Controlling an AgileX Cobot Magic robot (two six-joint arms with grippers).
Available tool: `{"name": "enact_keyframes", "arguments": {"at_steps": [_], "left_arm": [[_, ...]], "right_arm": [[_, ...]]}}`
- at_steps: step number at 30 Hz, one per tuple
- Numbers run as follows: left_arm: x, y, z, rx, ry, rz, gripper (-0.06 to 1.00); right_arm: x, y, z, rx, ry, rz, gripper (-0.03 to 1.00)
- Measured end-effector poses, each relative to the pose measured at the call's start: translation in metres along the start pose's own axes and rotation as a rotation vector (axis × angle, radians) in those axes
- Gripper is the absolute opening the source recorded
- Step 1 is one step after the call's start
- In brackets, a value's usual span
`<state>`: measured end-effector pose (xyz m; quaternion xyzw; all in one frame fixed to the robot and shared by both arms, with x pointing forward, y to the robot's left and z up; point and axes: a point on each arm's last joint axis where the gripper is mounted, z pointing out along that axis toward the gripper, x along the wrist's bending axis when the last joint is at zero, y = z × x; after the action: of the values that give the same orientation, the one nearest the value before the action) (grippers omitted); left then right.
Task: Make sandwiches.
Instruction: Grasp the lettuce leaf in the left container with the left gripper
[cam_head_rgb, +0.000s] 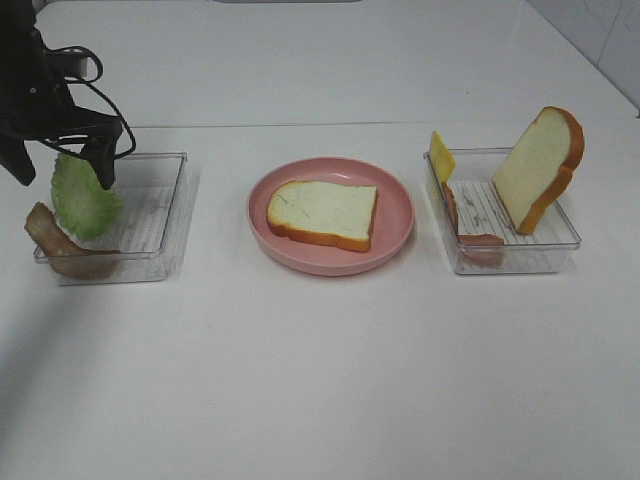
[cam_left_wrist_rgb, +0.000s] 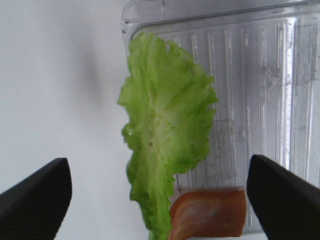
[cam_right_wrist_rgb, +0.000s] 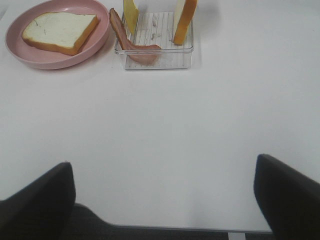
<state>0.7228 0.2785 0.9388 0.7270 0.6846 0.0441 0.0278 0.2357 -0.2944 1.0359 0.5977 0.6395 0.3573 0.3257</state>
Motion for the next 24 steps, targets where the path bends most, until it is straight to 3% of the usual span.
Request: {"name": "enact_keyframes", "arguments": {"at_steps": [1,2,3,4,5,6,9,10,11,24], "left_arm": [[0.0,0.0,0.0,0.0,0.0,0.0,0.88],[0.0,0.0,0.0005,0.001,0.0,0.0,0.81],[0.0,0.0,0.001,0.002,0.0,0.0,0.67],[0.0,0.0,0.001,0.002,0.0,0.0,0.67],[0.0,0.0,0.001,0.002,0.0,0.0,0.6],[0.0,0.0,0.001,0.002,0.0,0.0,0.44],[0.0001,0.0,0.001,0.002,0.001,0.0,0.37],[0.0001,0.0,0.001,0.002,0.001,0.0,0.26],[0.0001,0.0,0.001,0.002,0.001,0.0,0.22],[0.0001,0.0,0.001,0.002,0.001,-0.007,0.19]], "right_arm": [[0.0,0.0,0.0,0.0,0.0,0.0,0.94],[0.0,0.0,0.0,0.0,0.0,0.0,0.94],[0.0,0.0,0.0,0.0,0.0,0.0,0.94],[0.0,0.0,0.0,0.0,0.0,0.0,0.94],[0.0,0.0,0.0,0.0,0.0,0.0,0.94],[0.0,0.0,0.0,0.0,0.0,0.0,0.94],[0.0,0.0,0.0,0.0,0.0,0.0,0.94],[0.0,0.0,0.0,0.0,0.0,0.0,0.94],[0.0,0.0,0.0,0.0,0.0,0.0,0.94],[0.0,0.0,0.0,0.0,0.0,0.0,0.94]]}}
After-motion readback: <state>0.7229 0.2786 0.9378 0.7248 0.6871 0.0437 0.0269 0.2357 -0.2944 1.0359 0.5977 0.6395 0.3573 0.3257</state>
